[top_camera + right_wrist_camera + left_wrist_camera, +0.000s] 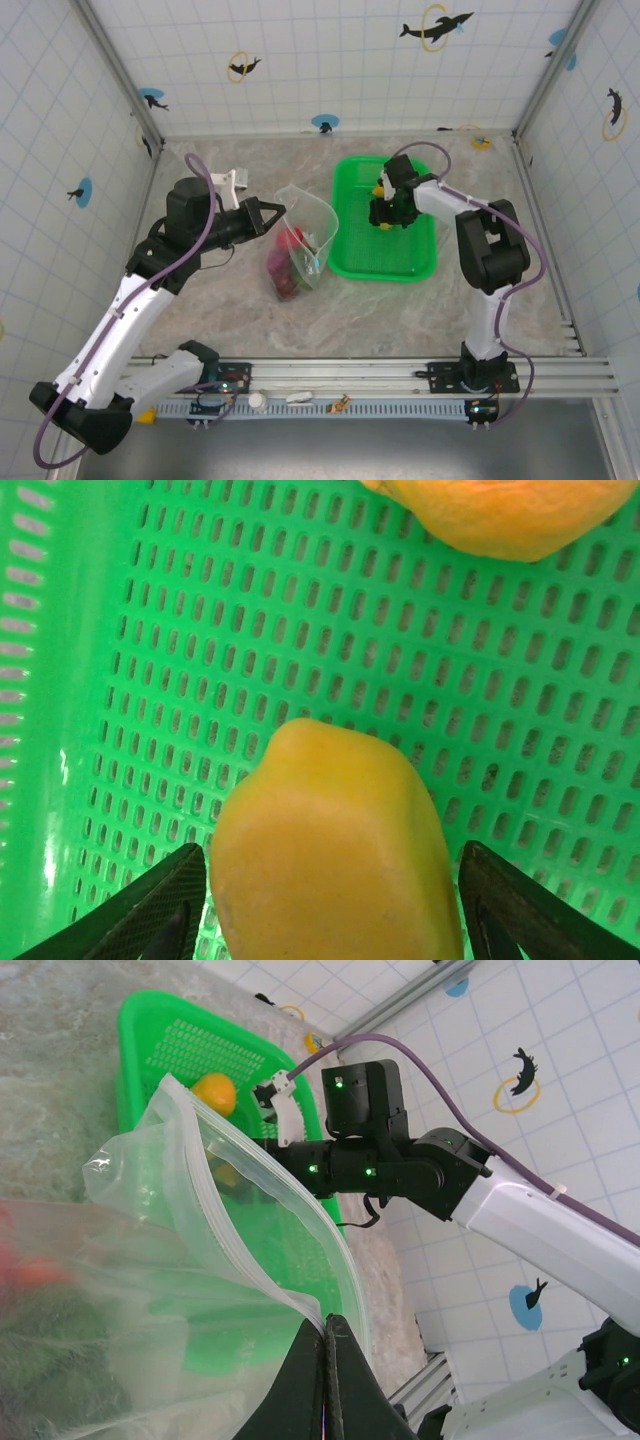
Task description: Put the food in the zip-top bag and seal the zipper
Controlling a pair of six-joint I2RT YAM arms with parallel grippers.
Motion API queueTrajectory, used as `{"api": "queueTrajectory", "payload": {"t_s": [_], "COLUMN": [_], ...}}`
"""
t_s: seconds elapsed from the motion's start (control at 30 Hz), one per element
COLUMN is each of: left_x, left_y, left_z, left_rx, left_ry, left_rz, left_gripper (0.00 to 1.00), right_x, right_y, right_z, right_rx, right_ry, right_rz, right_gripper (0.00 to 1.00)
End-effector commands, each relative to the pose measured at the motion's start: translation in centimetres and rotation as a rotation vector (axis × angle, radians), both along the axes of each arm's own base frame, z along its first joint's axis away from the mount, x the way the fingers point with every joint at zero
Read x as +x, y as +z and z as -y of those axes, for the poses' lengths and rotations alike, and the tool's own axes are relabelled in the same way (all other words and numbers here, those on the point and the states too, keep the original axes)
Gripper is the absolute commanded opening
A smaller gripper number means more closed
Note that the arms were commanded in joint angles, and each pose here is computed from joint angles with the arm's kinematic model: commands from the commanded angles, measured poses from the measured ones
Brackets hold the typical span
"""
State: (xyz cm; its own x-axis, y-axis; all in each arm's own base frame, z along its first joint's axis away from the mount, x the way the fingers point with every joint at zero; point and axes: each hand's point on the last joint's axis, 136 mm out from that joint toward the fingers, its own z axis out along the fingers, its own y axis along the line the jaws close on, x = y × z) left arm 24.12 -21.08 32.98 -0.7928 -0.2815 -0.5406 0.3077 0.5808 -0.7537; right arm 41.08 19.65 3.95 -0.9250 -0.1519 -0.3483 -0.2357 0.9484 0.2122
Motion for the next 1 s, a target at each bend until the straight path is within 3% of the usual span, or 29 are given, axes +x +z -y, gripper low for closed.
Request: {"api": "queueTrajectory", "payload": {"t_s": [0.0, 0.13, 0.27, 0.53, 0.63, 0.8, 0.97], "left_x": [-0.3, -0.3, -0.3, -0.1, 0.0, 0.0, 0.0], "left_y": [0.6, 0.6, 0.8, 1.2, 1.3, 1.4, 1.4], "left_z": [0.2, 0.1, 0.1, 0.3, 0.3, 0.3, 0.2], "left_rx": [-0.010, -0.007, -0.008, -0.026, -0.030, -0.032, -0.031], "left_ry": [-0.027, -0.024, -0.020, -0.021, -0.017, -0.013, -0.011], "left_rz": [0.039, 0.038, 0.041, 0.036, 0.034, 0.034, 0.031], "left_gripper": [0.00, 0.00, 0.00, 0.00, 0.00, 0.00, 0.00], "right_x": [0.3, 0.6, 0.3, -2.2, -2.7, -2.7, -1.8], "right_y": [1.0, 1.8, 4.1, 15.1, 17.4, 14.4, 9.6], "right_z": [0.5, 0.6, 0.6, -1.1, -0.4, 0.7, 0.6], "right_rx": [-0.028, -0.033, -0.034, 0.086, 0.104, 0.047, 0.032], "right_ry": [-0.010, -0.015, -0.017, 0.013, -0.004, -0.015, -0.048], "right_rz": [0.033, 0.048, 0.100, 0.328, 0.378, 0.290, 0.190], "right_gripper": [0.62, 0.52, 0.50, 0.47, 0.48, 0.52, 0.64]}}
